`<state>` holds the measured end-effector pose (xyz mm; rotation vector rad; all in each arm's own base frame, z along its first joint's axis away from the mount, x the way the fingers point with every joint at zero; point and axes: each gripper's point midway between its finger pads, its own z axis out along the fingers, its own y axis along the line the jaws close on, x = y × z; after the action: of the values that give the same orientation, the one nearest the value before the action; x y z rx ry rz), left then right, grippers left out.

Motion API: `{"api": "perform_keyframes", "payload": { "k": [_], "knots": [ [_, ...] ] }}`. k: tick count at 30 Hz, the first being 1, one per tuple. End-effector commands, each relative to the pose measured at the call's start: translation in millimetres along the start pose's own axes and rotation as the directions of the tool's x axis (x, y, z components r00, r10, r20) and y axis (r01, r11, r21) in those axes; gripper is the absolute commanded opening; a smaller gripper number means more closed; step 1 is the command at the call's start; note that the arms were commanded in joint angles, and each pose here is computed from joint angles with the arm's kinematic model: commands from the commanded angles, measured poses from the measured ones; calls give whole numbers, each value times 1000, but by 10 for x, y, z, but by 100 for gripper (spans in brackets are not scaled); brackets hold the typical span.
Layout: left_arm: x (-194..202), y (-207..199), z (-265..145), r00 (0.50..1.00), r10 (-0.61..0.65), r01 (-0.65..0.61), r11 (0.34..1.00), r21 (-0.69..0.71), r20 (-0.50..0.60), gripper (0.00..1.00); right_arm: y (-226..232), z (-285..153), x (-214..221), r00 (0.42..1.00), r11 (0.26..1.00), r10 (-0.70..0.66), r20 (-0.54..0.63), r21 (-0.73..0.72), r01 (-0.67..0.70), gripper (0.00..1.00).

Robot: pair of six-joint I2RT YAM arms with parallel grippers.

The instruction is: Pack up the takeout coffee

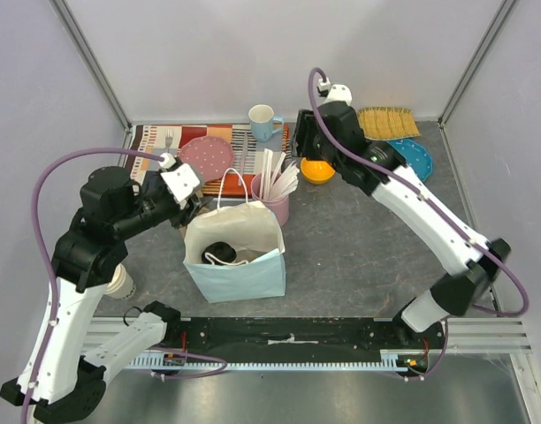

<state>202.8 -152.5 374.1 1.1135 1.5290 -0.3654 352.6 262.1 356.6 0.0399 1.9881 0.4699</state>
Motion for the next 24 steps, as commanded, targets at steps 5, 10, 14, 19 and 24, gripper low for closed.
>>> {"api": "perform_keyframes", "payload": {
  "k": [5,10,14,19,24],
  "knots": [
    [117,806,-316,985,-170,148,841,-521,5,52,173,934,-29,981,970,-183,-72,-174,168,63],
    [371,848,-343,975,-219,163,794,-585,-25,55,-27,1197,96,974,974,-180,-139,-166,157,62],
    [538,814,-295,966,-255,184,792,-583,-42,55,-28,1242,304,964,973,-172,-204,-190,133,62],
    [621,819,-262,959,-278,196,786,-586,-52,55,-106,1276,519,952,976,-168,-255,-180,124,66],
    [736,797,-278,950,-306,212,775,-596,-60,55,-84,1322,519,952,974,-170,-254,-190,124,63]
  ]
}}
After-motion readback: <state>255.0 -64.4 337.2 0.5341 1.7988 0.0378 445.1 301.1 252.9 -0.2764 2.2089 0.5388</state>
